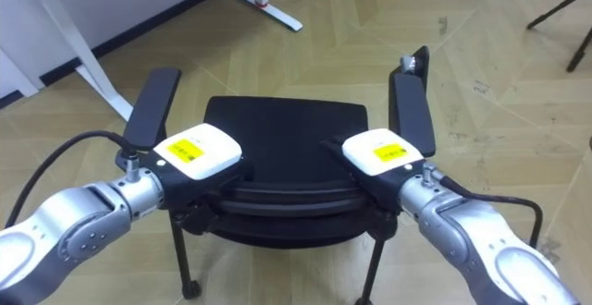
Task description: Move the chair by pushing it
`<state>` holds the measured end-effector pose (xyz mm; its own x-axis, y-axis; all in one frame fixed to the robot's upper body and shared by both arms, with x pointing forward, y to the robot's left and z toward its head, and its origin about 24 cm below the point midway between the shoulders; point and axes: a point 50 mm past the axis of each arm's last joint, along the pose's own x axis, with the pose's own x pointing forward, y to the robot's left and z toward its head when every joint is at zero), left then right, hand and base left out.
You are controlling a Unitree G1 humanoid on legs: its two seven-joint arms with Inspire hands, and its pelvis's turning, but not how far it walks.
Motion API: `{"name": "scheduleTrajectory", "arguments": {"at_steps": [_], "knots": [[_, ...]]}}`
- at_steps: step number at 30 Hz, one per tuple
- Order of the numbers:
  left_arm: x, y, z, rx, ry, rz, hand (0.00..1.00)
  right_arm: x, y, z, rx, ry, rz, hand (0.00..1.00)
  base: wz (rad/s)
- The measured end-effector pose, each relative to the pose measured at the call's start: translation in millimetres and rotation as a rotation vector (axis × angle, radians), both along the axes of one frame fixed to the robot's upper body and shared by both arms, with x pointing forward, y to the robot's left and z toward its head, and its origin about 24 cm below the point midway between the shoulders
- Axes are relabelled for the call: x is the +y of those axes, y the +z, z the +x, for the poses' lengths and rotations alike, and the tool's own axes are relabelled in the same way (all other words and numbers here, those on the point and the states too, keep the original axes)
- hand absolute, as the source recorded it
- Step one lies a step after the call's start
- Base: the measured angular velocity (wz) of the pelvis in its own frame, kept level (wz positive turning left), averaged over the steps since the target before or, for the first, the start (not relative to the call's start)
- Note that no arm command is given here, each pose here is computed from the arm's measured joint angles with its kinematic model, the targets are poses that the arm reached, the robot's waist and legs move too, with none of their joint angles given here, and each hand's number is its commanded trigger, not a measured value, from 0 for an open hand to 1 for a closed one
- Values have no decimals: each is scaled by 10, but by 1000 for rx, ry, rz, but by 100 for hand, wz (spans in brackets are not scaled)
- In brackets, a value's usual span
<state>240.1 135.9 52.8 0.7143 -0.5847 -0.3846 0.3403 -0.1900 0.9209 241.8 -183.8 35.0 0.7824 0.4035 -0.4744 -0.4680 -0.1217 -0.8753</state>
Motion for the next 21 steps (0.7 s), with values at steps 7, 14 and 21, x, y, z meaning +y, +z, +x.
{"name": "scheduleTrajectory", "arguments": {"at_steps": [7,14,21], "knots": [[31,10,1,-9,0,-5,100,-8,36,12,1,27,-3,100,0],[85,39,19,-18,6,15,100,40,56,5,-42,55,-4,100,0],[91,51,25,-21,6,19,100,47,57,0,-60,71,-9,100,0]]}}
